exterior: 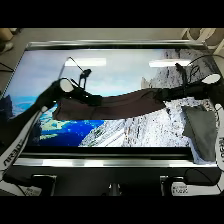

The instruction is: Fold the shirts.

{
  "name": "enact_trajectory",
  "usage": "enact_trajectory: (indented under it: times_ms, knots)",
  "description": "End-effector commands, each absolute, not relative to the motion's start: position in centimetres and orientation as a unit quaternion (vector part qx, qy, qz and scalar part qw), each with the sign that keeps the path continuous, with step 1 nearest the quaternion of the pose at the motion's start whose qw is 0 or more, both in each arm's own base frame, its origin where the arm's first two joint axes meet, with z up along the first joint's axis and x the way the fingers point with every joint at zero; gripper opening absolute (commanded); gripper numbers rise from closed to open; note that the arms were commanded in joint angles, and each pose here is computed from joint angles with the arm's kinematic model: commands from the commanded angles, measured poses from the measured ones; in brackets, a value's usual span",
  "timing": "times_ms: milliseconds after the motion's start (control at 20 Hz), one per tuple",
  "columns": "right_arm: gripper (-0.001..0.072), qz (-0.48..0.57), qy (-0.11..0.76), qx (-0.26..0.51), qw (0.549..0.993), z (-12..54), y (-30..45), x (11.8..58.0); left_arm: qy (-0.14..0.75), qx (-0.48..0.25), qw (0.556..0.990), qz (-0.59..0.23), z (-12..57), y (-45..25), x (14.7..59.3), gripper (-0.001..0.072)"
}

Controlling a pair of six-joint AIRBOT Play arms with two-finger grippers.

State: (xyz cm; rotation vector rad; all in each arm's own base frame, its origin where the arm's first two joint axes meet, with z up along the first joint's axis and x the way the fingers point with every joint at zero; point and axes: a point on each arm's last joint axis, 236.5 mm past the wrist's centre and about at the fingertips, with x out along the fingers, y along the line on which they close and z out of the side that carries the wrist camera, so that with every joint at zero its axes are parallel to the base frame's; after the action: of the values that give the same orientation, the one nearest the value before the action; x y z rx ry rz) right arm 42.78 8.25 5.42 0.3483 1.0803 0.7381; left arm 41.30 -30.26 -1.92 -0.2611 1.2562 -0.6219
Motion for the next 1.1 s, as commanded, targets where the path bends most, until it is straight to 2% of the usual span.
enact_trajectory:
  times_ms: [0, 250, 400, 500, 650, 850, 950, 1050]
  knots:
    - [0.0024, 0.357, 0.472, 0.145, 0.792, 11.8, 9.4, 39.7, 0.580, -0.226, 0.725, -0.295, -4.7, -37.4, 40.6, 0.0024]
    - [0.0024, 0.361, 0.441, 0.126, 0.812, 17.5, 10.3, 36.0, 0.606, -0.351, 0.652, -0.290, -7.0, -43.9, 38.2, 0.0024]
    - [0.0025, 0.354, 0.415, 0.117, 0.830, 19.9, 10.5, 35.0, 0.584, -0.376, 0.636, -0.336, -5.7, -48.5, 36.0, 0.0024]
    - [0.0025, 0.353, 0.407, 0.118, 0.834, 20.3, 10.6, 35.1, 0.567, -0.370, 0.644, -0.356, -4.8, -48.6, 36.3, 0.0022]
    - [0.0024, 0.359, 0.368, 0.153, 0.844, 21.9, 11.3, 36.9, 0.520, -0.336, 0.704, -0.348, -1.8, -43.1, 41.5, 0.0020]
    - [0.0024, 0.390, 0.336, 0.172, 0.840, 21.2, 16.3, 40.5, 0.417, -0.304, 0.811, -0.277, 7.5, -28.3, 49.7, 0.0020]
    - [0.0024, 0.413, 0.343, 0.178, 0.825, 18.8, 21.5, 42.0, 0.352, -0.293, 0.854, -0.245, 13.9, -20.7, 51.2, 0.0020]
    - [0.0024, 0.436, 0.354, 0.192, 0.805, 15.4, 27.4, 43.0, 0.295, -0.288, 0.884, -0.221, 20.0, -14.8, 50.4, 0.0021]
